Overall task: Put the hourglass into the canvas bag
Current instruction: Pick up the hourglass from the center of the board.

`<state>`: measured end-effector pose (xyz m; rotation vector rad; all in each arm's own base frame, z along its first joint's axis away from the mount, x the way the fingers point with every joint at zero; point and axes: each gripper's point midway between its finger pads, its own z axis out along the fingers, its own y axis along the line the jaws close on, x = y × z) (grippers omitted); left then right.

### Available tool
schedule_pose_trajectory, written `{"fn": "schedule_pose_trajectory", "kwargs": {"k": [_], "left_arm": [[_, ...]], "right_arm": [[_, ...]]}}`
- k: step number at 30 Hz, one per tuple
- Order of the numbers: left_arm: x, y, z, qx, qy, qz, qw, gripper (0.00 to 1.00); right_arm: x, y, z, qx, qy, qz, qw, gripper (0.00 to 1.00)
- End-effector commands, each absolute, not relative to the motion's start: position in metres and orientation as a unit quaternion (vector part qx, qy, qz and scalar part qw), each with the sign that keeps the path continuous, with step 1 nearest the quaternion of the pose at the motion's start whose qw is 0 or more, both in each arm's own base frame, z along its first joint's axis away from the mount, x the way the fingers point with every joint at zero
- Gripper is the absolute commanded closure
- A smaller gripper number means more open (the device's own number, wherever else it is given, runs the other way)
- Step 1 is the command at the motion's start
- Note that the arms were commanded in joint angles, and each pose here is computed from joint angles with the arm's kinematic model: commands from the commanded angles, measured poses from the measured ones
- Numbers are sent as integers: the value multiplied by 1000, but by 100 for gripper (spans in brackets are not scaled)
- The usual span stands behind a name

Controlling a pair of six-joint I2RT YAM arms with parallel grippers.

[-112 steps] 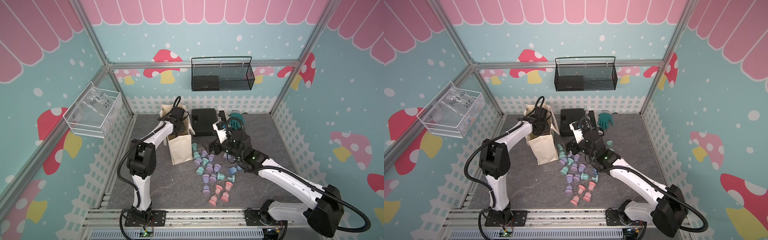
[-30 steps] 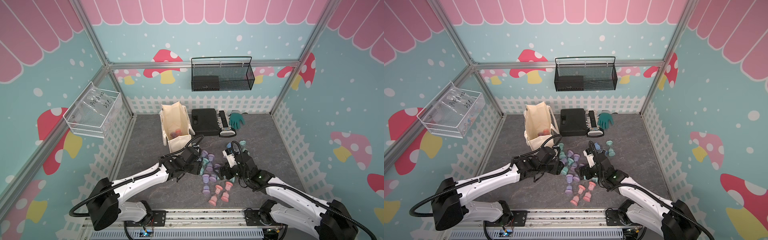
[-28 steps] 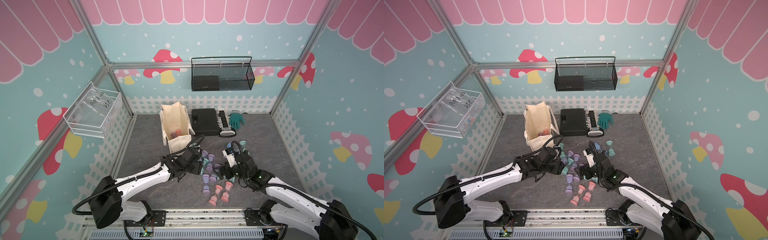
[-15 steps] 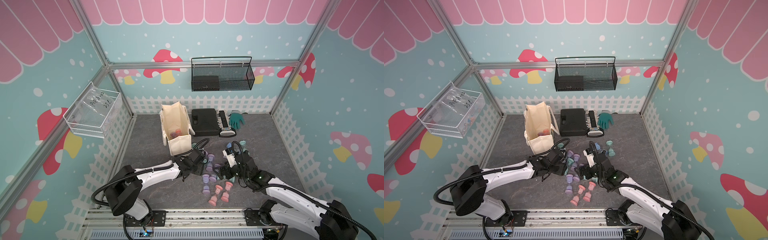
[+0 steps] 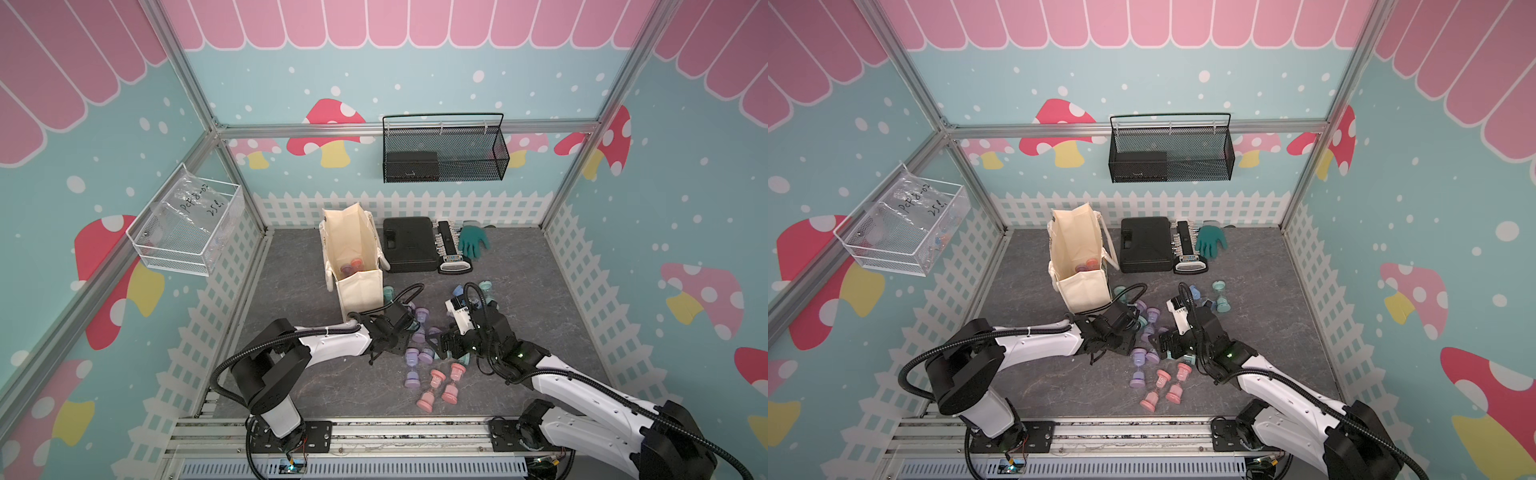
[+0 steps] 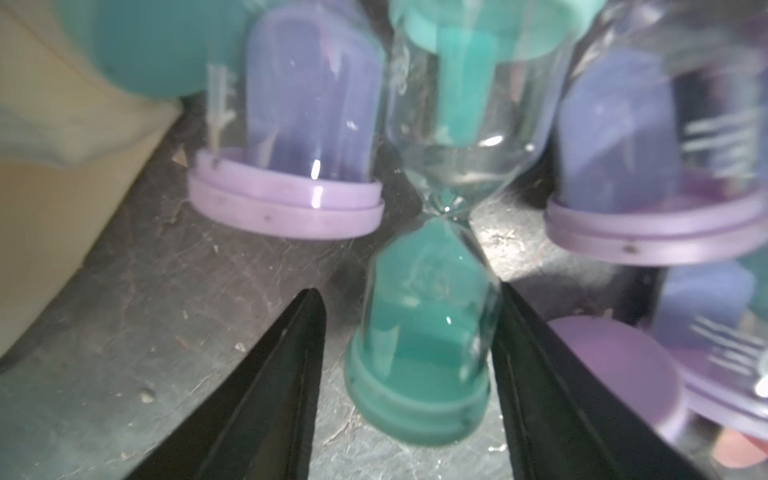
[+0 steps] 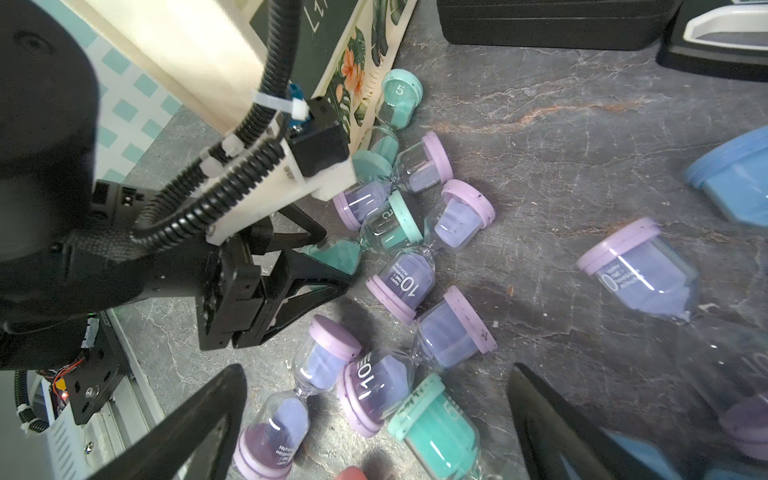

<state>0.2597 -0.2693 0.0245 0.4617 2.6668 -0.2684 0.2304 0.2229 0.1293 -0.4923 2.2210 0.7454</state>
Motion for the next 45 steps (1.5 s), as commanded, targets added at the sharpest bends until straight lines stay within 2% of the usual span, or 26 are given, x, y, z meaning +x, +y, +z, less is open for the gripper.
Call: {"fn": "schedule_pose_trajectory", "kwargs": {"k": [1,15,28,36,45], "left_arm": [[263,-281,24,172,955,-110,213,39],[260,-279,14,172,958,-107,203,51],[260,-276,34,161,955,-118,221,61],[260,-277,65,155,948,-139,241,63],[260,-279,129,154,930,-175,283,66]], "right_arm": [[231,221,128,-186,863,292,369,0],[233,222,129,-187,862,289,373,0],[238,224,137,-186,857,290,383,0],[241,219,154,-179,847,288,409,1],[246,218,191,-192,822,287,454,0]]}}
